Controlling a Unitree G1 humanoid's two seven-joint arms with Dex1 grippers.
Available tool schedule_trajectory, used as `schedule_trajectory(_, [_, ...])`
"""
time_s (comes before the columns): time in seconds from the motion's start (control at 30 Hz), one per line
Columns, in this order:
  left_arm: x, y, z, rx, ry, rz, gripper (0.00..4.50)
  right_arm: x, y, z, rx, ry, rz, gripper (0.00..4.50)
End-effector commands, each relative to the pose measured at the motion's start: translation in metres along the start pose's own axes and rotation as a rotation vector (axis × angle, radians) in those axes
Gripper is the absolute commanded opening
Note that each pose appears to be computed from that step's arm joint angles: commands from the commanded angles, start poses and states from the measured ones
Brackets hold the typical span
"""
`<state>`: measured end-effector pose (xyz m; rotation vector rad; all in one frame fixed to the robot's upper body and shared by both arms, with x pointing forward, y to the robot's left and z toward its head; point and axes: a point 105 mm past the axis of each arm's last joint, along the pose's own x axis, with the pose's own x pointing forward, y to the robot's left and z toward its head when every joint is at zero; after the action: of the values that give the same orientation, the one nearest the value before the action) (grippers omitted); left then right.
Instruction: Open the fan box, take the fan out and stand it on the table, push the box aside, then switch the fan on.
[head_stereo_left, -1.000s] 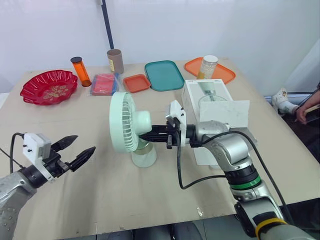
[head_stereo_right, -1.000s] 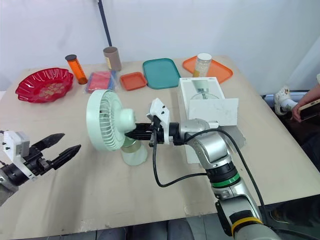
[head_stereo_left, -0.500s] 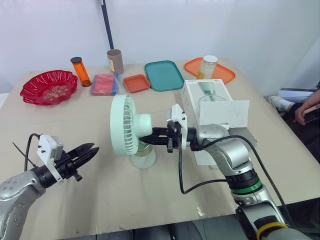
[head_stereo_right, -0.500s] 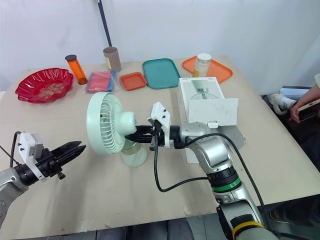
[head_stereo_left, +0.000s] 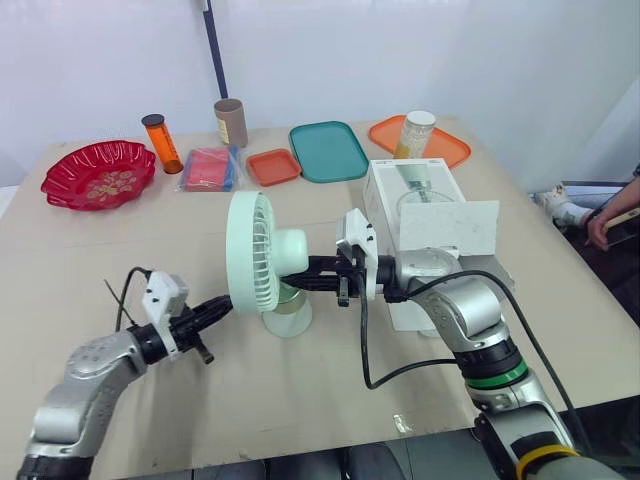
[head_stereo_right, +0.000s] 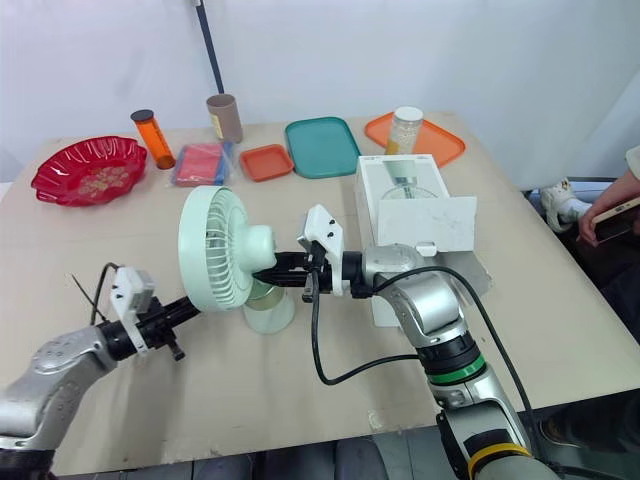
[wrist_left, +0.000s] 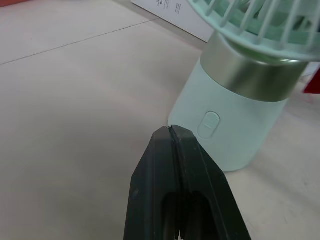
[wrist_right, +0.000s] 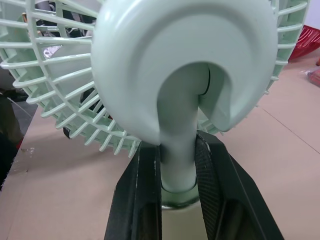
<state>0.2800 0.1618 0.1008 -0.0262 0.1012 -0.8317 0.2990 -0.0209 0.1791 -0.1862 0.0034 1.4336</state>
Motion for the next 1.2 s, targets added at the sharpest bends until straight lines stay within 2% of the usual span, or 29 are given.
schedule_trajectory(0.03, [0.008, -0.001, 0.001, 0.029, -0.020, -0.018, 0.03, 0.004, 0.005, 0.012, -0.053, -0.025, 0.022, 0.53])
schedule_trajectory(1.2, [0.017, -0.027, 0.002, -0.014, -0.018, -0.152, 0.03, 0.010, 0.006, 0.011, -0.046, -0.019, -0.002, 0.53])
